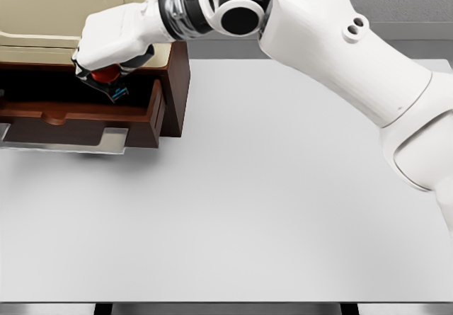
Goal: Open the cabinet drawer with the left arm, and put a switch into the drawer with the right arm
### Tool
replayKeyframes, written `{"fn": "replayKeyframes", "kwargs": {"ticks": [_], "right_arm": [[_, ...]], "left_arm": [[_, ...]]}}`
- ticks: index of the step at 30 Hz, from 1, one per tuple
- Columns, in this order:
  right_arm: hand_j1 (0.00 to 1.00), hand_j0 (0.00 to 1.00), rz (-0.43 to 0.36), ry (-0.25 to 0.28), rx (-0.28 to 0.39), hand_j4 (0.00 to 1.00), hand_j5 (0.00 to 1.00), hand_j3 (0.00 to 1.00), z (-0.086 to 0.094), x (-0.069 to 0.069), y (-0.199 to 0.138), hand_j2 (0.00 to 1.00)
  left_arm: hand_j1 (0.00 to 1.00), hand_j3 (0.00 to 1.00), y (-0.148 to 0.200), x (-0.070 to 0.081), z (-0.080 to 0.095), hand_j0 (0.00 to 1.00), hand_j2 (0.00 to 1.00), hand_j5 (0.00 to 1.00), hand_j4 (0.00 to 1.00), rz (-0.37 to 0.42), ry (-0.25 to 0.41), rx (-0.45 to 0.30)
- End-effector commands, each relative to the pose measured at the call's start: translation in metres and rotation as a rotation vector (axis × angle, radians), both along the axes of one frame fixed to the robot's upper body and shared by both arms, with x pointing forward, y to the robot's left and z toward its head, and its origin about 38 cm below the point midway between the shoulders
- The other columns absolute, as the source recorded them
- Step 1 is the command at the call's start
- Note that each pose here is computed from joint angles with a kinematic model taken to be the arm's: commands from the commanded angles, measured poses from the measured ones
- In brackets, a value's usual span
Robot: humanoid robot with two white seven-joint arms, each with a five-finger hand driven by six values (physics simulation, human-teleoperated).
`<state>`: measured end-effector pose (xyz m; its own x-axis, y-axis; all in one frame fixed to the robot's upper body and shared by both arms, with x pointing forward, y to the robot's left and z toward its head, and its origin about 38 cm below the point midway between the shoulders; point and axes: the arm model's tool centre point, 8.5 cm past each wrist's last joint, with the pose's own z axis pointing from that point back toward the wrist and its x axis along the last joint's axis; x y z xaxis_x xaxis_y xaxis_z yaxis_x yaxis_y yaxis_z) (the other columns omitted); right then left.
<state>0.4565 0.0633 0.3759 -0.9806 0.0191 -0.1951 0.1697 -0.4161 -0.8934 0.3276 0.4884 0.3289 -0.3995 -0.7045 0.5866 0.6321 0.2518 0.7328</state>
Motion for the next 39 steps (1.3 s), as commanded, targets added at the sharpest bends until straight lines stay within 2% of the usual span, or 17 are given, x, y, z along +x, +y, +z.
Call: {"fn": "replayKeyframes", "kwargs": {"ticks": [1, 2, 3, 4, 9, 13, 15, 16, 17, 18, 19, 21, 23, 27, 29, 31, 39], "right_arm": [[0.39, 0.39, -0.004, 0.009, -0.001, 0.39, 0.39, 0.39, -0.002, 0.001, 0.002, 0.39], [0.43, 0.43, 0.002, 0.006, -0.003, 0.43, 0.43, 0.43, -0.001, -0.001, 0.005, 0.43], [0.6, 0.6, 0.006, 0.002, -0.004, 0.6, 0.6, 0.6, -0.001, -0.002, 0.007, 0.6], [1.0, 1.0, 0.005, -0.016, -0.012, 1.0, 1.0, 1.0, 0.002, -0.002, 0.009, 1.0], [1.0, 1.0, 0.028, -0.023, -0.032, 1.0, 1.0, 1.0, -0.001, -0.009, 0.018, 1.0], [1.0, 1.0, 0.083, -0.073, -0.008, 1.0, 1.0, 1.0, 0.017, -0.026, 0.01, 1.0], [1.0, 1.0, 0.078, -0.161, 0.013, 1.0, 1.0, 1.0, 0.041, -0.034, -0.046, 1.0], [1.0, 1.0, 0.059, -0.176, 0.046, 1.0, 1.0, 1.0, 0.054, -0.035, -0.072, 1.0], [1.0, 1.0, -0.001, -0.136, 0.079, 1.0, 1.0, 1.0, 0.064, -0.028, -0.117, 1.0], [1.0, 1.0, -0.047, -0.107, 0.094, 1.0, 1.0, 1.0, 0.067, -0.022, -0.142, 1.0], [1.0, 1.0, -0.108, -0.092, 0.079, 1.0, 1.0, 1.0, 0.063, -0.014, -0.17, 1.0], [1.0, 1.0, -0.194, -0.021, 0.047, 1.0, 1.0, 1.0, 0.025, -0.007, -0.211, 1.0], [1.0, 1.0, -0.241, 0.028, 0.007, 1.0, 1.0, 1.0, -0.007, -0.015, -0.242, 1.0], [1.0, 1.0, -0.301, 0.149, -0.029, 1.0, 1.0, 1.0, -0.064, -0.021, -0.271, 1.0], [1.0, 1.0, -0.334, 0.184, -0.046, 1.0, 1.0, 1.0, -0.081, -0.024, -0.287, 1.0], [1.0, 1.0, -0.356, 0.212, -0.072, 1.0, 1.0, 1.0, -0.11, -0.029, -0.293, 1.0], [1.0, 1.0, -0.416, 0.239, -0.044, 1.0, 1.0, 1.0, -0.124, -0.032, -0.314, 1.0]], "left_arm": [[1.0, 1.0, 0.0, 0.0, 0.001, 1.0, 1.0, 1.0, 1.0, 0.005, 0.0, -0.007], [1.0, 1.0, 0.0, 0.0, 0.001, 1.0, 1.0, 1.0, 1.0, 0.005, 0.0, -0.007], [1.0, 1.0, 0.0, 0.0, 0.001, 1.0, 1.0, 1.0, 1.0, 0.005, 0.0, -0.007], [1.0, 1.0, 0.0, 0.0, 0.001, 1.0, 1.0, 1.0, 1.0, 0.005, 0.0, -0.007], [1.0, 1.0, 0.0, 0.0, 0.001, 1.0, 1.0, 1.0, 1.0, 0.003, 0.0, -0.008], [1.0, 1.0, -0.001, 0.0, 0.0, 1.0, 1.0, 1.0, 1.0, 0.002, 0.001, -0.007], [1.0, 1.0, -0.002, 0.0, 0.001, 1.0, 1.0, 1.0, 1.0, -0.001, -0.001, -0.008], [1.0, 1.0, -0.002, 0.0, 0.001, 1.0, 1.0, 1.0, 1.0, -0.003, -0.001, -0.008], [1.0, 1.0, -0.005, 0.001, 0.0, 1.0, 1.0, 1.0, 1.0, -0.011, -0.003, -0.011], [1.0, 1.0, -0.005, 0.002, 0.001, 1.0, 1.0, 1.0, 1.0, -0.012, -0.004, -0.013], [1.0, 1.0, -0.007, 0.002, 0.0, 1.0, 1.0, 1.0, 1.0, -0.017, -0.005, -0.015], [1.0, 1.0, -0.019, 0.008, -0.006, 1.0, 1.0, 1.0, 1.0, -0.052, -0.01, -0.03], [1.0, 1.0, -0.053, 0.01, -0.007, 1.0, 1.0, 1.0, 1.0, -0.17, -0.034, 0.006], [1.0, 1.0, -0.11, 0.009, -0.025, 1.0, 1.0, 1.0, 1.0, -0.353, -0.044, -0.002], [1.0, 1.0, -0.116, 0.011, -0.029, 1.0, 1.0, 1.0, 1.0, -0.371, -0.049, 0.0], [1.0, 1.0, -0.116, 0.012, -0.025, 1.0, 1.0, 1.0, 1.0, -0.372, -0.059, -0.001], [1.0, 1.0, -0.124, 0.015, -0.025, 1.0, 1.0, 1.0, 1.0, -0.39, -0.07, -0.015]]}}
